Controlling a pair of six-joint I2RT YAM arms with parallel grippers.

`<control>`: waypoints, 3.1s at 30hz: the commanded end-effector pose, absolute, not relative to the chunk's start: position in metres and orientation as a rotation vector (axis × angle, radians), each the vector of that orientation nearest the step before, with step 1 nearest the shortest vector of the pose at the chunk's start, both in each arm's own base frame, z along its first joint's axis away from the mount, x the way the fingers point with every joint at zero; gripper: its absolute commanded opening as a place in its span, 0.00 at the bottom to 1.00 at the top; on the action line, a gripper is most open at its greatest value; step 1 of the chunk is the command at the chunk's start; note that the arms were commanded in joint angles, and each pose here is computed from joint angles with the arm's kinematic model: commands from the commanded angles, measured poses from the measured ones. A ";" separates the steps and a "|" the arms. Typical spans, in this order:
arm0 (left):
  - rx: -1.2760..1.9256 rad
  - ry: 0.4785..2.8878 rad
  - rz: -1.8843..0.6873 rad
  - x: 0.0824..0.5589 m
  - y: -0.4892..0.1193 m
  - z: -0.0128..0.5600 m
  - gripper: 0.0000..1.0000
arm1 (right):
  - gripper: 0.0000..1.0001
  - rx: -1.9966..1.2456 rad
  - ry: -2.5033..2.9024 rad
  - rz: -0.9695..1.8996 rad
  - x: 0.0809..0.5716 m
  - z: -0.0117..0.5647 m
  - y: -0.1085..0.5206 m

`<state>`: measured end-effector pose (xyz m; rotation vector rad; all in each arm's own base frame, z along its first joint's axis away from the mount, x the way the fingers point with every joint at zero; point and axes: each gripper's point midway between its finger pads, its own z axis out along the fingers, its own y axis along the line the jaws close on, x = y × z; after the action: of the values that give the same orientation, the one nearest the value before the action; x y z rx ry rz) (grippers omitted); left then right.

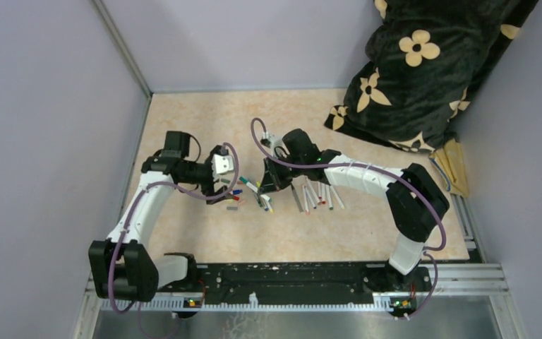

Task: Open the pen caps

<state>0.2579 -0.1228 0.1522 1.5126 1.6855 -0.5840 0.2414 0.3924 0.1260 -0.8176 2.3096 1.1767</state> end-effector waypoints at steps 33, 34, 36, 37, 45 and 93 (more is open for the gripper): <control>1.876 1.462 -0.455 0.227 -0.157 0.135 0.07 | 0.42 -0.926 2.245 1.769 0.188 0.158 0.436; 1.878 1.463 -0.452 0.228 -0.157 0.135 0.07 | 0.41 -0.930 2.244 1.771 0.187 0.158 0.437; 1.883 1.465 -0.445 0.228 -0.156 0.133 0.06 | 0.38 -0.934 2.243 1.775 0.186 0.158 0.436; 1.886 1.466 -0.437 0.229 -0.155 0.133 0.06 | 0.36 -0.936 2.245 1.776 0.185 0.157 0.436; 1.890 1.484 -0.412 0.234 -0.153 0.133 0.00 | 0.09 -0.955 2.270 1.779 0.178 0.149 0.428; 1.836 1.803 -0.407 0.230 -0.128 0.055 0.00 | 0.00 -0.103 2.380 0.554 0.293 0.118 0.208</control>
<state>0.2427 -0.1167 0.0755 1.9329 1.7201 -0.2623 0.2529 0.2551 0.1206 -0.3602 2.4509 0.8345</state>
